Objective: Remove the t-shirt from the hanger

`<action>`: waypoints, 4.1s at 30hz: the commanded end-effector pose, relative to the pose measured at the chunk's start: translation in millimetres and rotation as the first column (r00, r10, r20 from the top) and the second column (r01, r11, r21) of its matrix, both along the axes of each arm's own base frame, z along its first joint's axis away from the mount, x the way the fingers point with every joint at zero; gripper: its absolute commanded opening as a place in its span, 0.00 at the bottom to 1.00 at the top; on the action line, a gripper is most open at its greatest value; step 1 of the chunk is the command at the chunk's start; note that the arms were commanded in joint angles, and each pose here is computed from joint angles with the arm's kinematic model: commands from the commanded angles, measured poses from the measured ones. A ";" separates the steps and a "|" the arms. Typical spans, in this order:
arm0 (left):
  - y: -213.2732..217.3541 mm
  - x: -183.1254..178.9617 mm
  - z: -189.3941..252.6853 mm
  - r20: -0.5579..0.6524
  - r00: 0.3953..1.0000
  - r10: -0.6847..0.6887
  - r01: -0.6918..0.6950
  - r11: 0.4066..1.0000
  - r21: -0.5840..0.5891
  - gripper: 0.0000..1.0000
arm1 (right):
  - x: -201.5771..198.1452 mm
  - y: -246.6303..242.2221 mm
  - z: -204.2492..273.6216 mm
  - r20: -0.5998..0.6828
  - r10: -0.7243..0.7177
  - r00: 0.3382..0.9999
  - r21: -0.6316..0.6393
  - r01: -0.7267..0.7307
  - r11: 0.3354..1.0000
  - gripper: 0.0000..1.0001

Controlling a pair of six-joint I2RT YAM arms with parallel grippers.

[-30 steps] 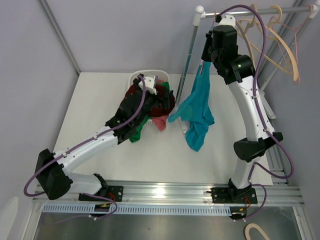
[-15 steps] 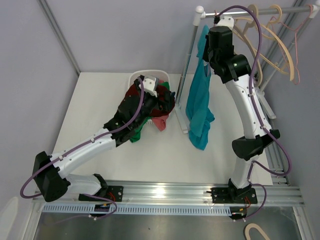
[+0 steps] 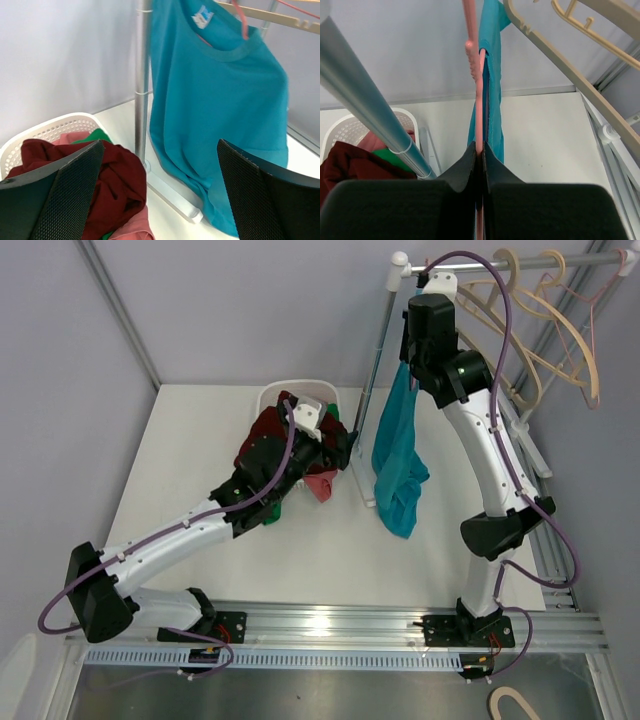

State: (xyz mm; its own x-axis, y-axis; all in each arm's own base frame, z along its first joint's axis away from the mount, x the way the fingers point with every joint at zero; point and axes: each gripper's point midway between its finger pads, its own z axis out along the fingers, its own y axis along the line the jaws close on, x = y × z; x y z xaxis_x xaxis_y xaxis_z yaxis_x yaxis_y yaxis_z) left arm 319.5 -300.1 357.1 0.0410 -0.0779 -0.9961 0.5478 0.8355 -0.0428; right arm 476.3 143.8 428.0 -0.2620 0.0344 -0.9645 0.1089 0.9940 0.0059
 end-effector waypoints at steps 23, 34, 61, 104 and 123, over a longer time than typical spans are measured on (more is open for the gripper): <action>-36.2 -124.9 57.9 0.156 0.964 -0.216 0.222 0.975 -0.020 0.99 | -105.5 -7.6 37.0 0.088 -0.025 0.996 0.106 0.016 0.994 0.00; -65.0 -181.1 18.8 0.162 0.930 -0.330 0.328 0.944 0.043 0.99 | -109.9 -6.2 42.1 0.088 -0.115 0.989 0.268 0.088 0.959 0.00; -114.1 -127.9 -7.8 0.169 0.981 -0.095 0.067 0.984 0.165 0.05 | -135.1 6.0 76.2 0.159 -0.055 0.986 0.279 0.008 0.960 0.00; -111.0 27.5 12.3 0.017 0.999 -0.046 0.045 0.999 0.023 0.01 | -184.3 -6.0 48.7 0.052 0.080 0.995 0.189 -0.088 0.978 0.00; 30.0 31.9 275.0 0.383 0.897 0.220 -0.167 0.972 -0.167 0.01 | -88.8 -25.6 100.9 0.197 0.078 0.977 0.157 -0.110 0.981 0.00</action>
